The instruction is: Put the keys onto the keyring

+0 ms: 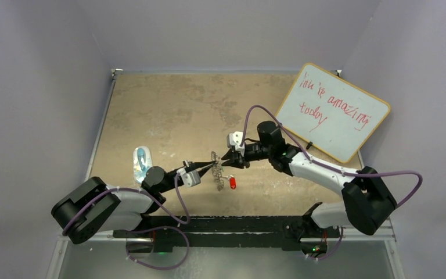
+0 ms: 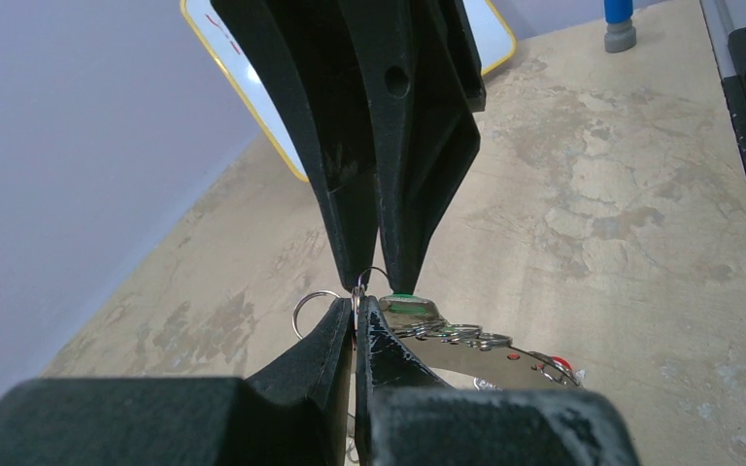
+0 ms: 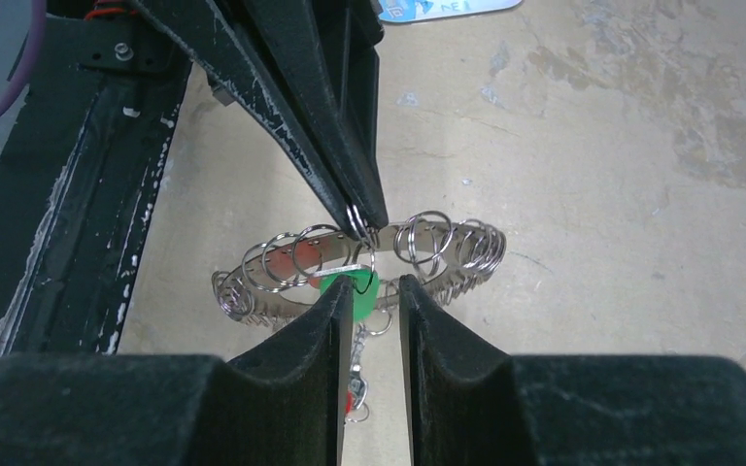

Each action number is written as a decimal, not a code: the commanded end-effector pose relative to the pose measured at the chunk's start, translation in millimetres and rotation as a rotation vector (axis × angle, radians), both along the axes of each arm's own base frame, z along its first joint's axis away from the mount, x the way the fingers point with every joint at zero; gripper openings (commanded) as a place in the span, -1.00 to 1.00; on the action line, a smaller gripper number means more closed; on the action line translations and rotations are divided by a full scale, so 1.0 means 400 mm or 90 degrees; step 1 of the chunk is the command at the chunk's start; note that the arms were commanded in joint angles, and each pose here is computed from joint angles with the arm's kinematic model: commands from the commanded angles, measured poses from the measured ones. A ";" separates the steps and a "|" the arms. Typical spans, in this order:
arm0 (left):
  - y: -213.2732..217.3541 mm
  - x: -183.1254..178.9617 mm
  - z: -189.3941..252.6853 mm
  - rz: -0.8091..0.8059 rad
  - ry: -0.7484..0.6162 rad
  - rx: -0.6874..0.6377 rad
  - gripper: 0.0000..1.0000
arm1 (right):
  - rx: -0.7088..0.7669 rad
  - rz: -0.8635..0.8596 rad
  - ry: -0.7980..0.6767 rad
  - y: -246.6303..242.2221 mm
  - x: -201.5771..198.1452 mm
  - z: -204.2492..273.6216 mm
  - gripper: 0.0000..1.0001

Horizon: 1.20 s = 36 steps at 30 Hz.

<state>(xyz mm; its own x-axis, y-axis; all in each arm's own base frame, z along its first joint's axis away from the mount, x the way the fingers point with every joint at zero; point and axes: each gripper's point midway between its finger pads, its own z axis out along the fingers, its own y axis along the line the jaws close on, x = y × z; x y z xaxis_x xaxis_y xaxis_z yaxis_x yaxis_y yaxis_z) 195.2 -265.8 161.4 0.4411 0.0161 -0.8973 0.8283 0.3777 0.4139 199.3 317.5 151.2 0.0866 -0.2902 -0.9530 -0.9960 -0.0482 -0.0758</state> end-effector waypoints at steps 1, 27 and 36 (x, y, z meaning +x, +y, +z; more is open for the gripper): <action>-0.005 -0.016 0.026 -0.019 -0.026 -0.014 -1.00 | 0.047 0.024 -0.027 0.028 0.008 0.079 -0.48; -0.004 -0.016 0.032 -0.019 -0.038 -0.012 -1.00 | 0.006 0.026 0.033 0.029 0.006 0.013 -1.00; -0.006 -0.018 0.028 -0.023 -0.036 -0.010 -1.00 | 0.005 0.025 0.047 0.052 0.029 0.000 -1.00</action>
<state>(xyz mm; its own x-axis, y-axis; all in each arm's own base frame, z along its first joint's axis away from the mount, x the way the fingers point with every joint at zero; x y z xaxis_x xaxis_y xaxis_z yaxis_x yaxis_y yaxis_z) 194.7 -265.5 160.8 0.4529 0.0249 -0.8912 0.8238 0.3706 0.4290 205.7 331.9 145.2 0.0322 -0.2933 -0.9555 -0.9961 -0.0877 -0.0067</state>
